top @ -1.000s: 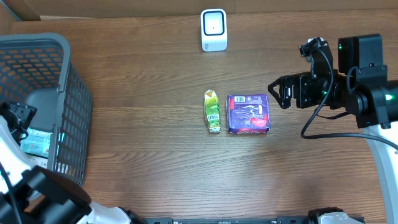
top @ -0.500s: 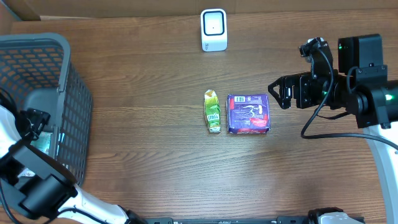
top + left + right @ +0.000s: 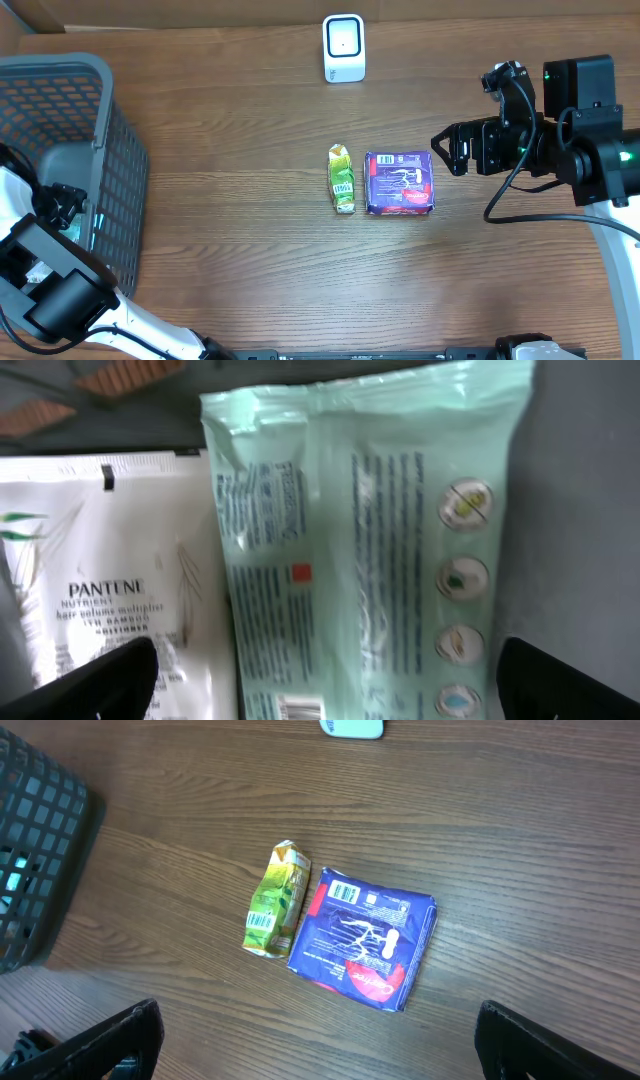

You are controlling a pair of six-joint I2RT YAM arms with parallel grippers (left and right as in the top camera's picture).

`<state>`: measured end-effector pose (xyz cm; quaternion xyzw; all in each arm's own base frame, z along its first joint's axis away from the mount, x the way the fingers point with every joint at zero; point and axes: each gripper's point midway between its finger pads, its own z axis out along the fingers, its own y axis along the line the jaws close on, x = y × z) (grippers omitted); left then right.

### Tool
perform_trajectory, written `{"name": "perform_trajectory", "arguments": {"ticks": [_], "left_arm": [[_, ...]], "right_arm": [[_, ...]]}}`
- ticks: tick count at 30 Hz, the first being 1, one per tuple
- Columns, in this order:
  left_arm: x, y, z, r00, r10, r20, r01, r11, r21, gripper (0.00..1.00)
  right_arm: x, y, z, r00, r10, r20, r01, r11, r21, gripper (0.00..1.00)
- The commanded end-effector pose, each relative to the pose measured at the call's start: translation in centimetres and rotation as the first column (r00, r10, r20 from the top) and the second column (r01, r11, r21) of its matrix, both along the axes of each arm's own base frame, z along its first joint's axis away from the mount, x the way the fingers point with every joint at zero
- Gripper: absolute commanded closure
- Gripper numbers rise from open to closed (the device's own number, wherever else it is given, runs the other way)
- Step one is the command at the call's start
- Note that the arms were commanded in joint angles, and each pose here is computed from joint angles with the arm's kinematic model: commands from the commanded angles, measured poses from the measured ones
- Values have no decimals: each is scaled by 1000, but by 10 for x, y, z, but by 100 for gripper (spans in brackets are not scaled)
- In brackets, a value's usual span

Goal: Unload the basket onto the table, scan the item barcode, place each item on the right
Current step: 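Reach into the basket and grasp the mint-green wipes pack with left gripper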

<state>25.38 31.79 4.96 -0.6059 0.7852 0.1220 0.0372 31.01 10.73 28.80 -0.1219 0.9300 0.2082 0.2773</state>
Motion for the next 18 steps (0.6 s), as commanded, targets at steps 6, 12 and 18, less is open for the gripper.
{"name": "perform_trajectory", "arguments": {"ticks": [6,12,18], "left_arm": [[-5,-5,-30,999,-33,-22,33,999,-10,3],[-3,-10,-38,998,-57,-6,57,998,-28,38],[12,-19,-40,995,-67,79,74,994,-82,72]], "right_arm": [[2,0,5,1000,-1,18,1,1000,-4,0],[2,0,5,1000,-1,19,1,1000,-4,0],[4,0,6,1000,-1,26,1,1000,-3,0]]}}
